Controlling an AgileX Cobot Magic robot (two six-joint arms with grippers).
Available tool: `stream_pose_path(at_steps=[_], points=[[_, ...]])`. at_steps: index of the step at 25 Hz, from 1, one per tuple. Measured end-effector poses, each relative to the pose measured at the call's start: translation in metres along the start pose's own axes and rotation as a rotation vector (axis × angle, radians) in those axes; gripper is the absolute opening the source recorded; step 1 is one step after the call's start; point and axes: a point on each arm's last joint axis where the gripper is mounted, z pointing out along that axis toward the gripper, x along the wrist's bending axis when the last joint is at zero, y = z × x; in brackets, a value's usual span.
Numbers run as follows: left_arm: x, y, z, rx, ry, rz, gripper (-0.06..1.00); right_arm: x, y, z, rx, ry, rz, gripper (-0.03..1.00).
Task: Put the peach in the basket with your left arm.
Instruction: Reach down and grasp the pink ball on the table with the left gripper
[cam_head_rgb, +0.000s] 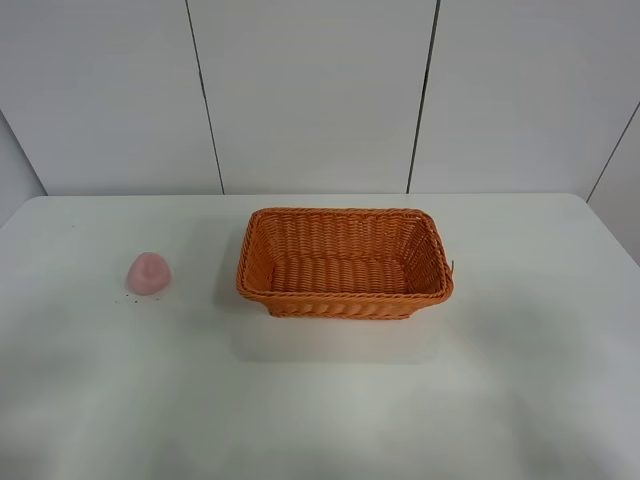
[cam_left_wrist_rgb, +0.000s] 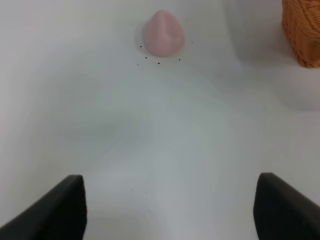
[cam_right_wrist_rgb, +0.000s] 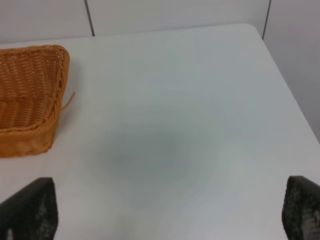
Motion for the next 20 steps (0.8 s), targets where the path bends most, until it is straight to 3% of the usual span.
stream_pose_path(at_steps=[13,16,20], points=[[0.0,0.004,-0.004,-0.021,0.0,0.001,0.79,0.0,0.0,0.0,0.0,0.0,0.0,0.69],[0.0,0.023,-0.008,-0.016,0.001,0.0,0.79,0.0,0.0,0.0,0.0,0.0,0.0,0.69],[0.001,0.064,-0.001,0.068,0.0,-0.004,0.79,0.0,0.0,0.0,0.0,0.0,0.0,0.69]])
